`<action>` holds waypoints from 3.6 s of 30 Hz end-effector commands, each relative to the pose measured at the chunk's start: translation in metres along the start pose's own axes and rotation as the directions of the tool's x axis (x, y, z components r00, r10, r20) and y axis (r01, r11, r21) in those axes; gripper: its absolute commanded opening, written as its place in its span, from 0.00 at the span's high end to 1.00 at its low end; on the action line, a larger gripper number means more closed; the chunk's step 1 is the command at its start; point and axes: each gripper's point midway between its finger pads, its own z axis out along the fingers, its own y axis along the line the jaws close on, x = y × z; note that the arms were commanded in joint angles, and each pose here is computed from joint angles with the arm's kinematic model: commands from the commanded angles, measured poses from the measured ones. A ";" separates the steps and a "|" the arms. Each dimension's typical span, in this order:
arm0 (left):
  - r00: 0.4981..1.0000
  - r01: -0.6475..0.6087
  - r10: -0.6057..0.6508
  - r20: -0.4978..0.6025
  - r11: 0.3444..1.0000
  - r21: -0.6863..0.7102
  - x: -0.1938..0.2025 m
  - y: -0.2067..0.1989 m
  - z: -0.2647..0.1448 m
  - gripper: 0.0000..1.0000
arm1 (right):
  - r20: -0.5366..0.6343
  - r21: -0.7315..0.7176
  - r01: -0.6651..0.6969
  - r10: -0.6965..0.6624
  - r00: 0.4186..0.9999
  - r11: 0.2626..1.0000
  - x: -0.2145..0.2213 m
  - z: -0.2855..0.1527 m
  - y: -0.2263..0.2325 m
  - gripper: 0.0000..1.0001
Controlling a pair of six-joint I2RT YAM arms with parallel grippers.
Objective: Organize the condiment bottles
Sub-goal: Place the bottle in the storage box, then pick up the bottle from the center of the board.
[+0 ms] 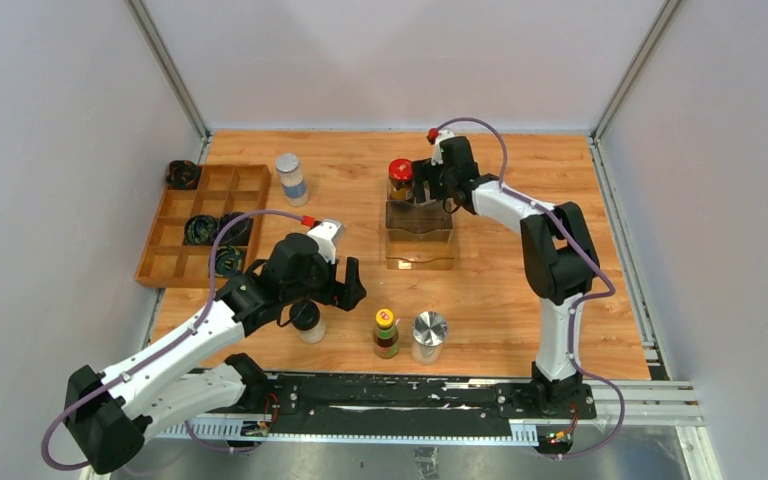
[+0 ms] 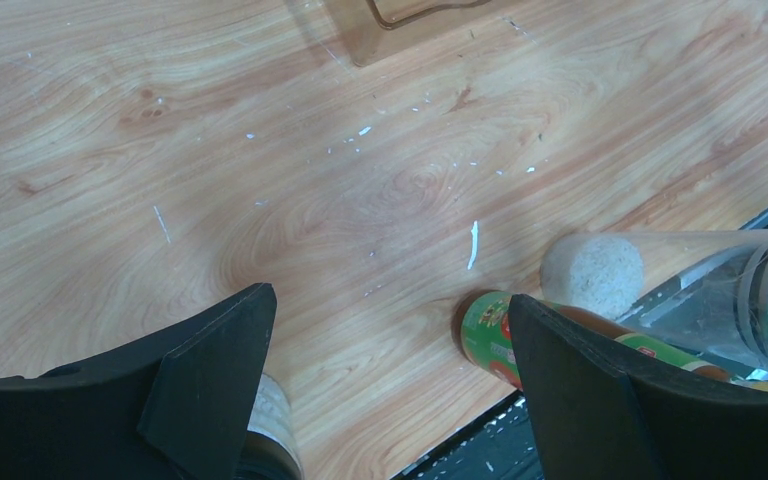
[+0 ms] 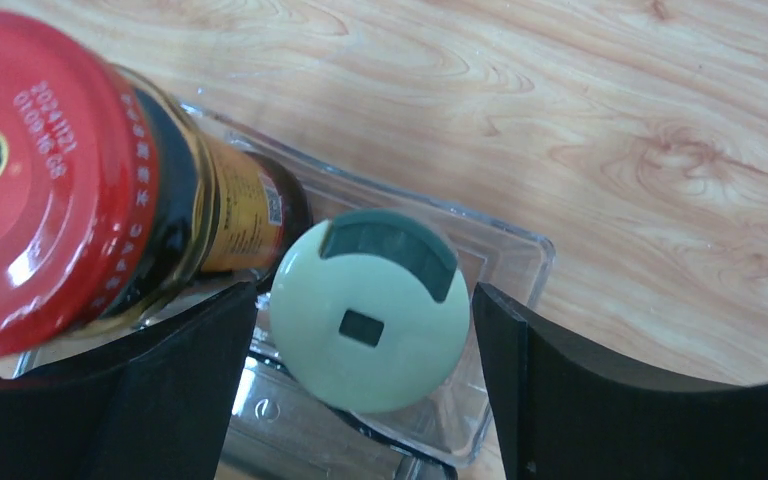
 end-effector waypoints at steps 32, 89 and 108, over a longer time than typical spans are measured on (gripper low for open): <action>0.986 0.117 -0.062 0.157 0.921 -0.371 -0.173 0.093 0.002 0.00 | 0.053 -0.086 -0.127 0.132 0.990 0.988 0.012 -0.268 0.027 0.14; 0.977 0.212 -0.170 0.127 0.723 -0.658 -0.213 0.281 0.075 0.08 | -0.122 -0.131 -0.133 0.117 0.986 0.982 0.068 -0.222 0.035 0.14; 0.976 0.217 -0.184 0.120 0.727 -0.652 -0.214 0.283 0.082 0.27 | -0.131 -0.133 -0.133 0.115 0.985 0.982 0.073 -0.219 0.035 0.15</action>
